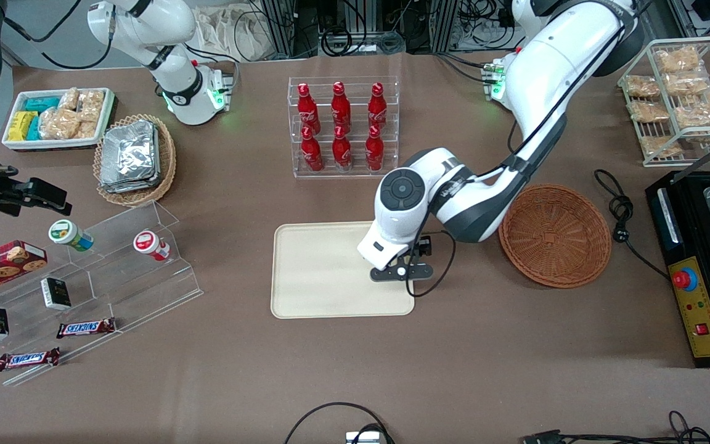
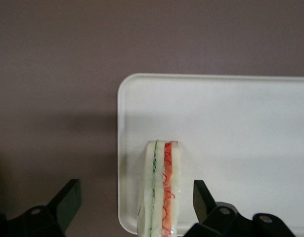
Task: Place sandwich from basket to tray
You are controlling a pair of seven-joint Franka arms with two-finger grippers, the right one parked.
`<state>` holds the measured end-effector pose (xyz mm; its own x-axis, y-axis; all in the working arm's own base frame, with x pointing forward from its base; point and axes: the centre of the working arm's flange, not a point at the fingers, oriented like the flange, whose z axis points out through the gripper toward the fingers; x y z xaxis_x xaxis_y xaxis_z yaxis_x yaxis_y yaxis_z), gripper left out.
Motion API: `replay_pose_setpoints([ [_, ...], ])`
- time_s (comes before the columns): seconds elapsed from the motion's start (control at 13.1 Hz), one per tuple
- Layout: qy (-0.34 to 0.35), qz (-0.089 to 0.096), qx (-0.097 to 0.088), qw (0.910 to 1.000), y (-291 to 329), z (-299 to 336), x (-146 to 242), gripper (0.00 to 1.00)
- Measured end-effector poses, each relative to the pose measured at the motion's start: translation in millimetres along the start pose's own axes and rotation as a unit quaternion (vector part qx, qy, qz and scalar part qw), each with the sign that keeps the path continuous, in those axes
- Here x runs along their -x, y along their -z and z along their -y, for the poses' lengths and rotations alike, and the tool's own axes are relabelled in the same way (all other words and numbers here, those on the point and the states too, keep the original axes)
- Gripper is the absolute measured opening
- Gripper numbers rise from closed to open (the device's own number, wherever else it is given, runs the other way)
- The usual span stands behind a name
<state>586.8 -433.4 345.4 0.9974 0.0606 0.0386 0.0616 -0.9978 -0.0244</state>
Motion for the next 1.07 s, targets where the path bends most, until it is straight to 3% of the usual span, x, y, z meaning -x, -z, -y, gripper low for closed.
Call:
replay_pose_setpoints([
  [0.61,0.113,-0.064,-0.011,0.9914,128,118,-75,1.0],
  [0.76,0.131,-0.07,-0.014,0.9888,143,141,-82,1.0],
  [1.07,0.161,-0.069,-0.004,0.9845,162,174,-92,1.0],
])
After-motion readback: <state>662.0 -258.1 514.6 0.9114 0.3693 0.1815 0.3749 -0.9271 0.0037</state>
